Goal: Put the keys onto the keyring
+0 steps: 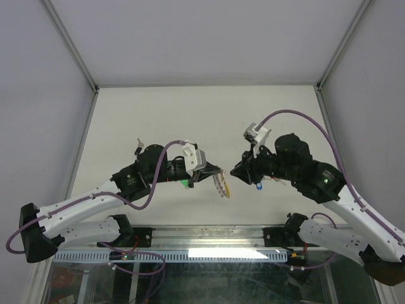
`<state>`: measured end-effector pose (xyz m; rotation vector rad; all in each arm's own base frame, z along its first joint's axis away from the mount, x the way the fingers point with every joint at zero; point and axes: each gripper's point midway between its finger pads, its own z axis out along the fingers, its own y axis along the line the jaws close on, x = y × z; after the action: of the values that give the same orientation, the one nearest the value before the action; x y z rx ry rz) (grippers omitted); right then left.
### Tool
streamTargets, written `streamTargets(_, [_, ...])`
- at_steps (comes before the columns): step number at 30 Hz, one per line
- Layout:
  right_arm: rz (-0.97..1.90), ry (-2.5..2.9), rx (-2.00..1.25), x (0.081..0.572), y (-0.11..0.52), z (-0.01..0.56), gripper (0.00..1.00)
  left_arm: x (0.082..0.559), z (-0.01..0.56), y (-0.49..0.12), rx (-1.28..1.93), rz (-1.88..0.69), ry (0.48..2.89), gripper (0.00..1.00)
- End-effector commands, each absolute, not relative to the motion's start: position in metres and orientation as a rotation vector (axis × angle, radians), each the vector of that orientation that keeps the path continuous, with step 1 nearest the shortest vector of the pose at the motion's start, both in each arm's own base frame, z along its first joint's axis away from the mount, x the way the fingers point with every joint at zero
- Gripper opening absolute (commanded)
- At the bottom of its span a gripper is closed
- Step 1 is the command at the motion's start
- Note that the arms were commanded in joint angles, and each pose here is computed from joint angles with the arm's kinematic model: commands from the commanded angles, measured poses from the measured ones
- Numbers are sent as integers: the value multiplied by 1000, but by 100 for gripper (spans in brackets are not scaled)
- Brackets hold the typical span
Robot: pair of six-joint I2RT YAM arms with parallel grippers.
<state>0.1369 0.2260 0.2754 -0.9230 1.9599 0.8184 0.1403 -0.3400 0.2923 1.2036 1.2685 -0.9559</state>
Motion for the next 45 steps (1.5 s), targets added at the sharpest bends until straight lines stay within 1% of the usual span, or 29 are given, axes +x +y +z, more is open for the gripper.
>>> streamTargets(1, [957, 1819, -604, 161, 230, 324, 33, 144, 330, -334, 1080, -961, 1178, 0])
streamTargets(3, [1017, 1814, -581, 165, 230, 326, 35, 145, 331, -332, 1059, -962, 1184, 0])
streamTargets(7, [1236, 1748, -584, 155, 238, 334, 39, 146, 337, -326, 1002, -971, 1175, 0])
streamTargets(12, [1355, 1660, -634, 142, 243, 336, 41, 144, 344, -322, 955, -1005, 1149, 0])
streamTargets(17, [1394, 1630, -706, 132, 245, 331, 36, 141, 350, -321, 937, -1030, 1128, 0])
streamTargets(31, [1440, 1600, -769, 128, 252, 328, 37, 136, 354, -326, 960, -1067, 1105, 0])
streamTargets(45, [1486, 1597, -776, 131, 259, 327, 33, 134, 355, -327, 972, -1074, 1095, 0])
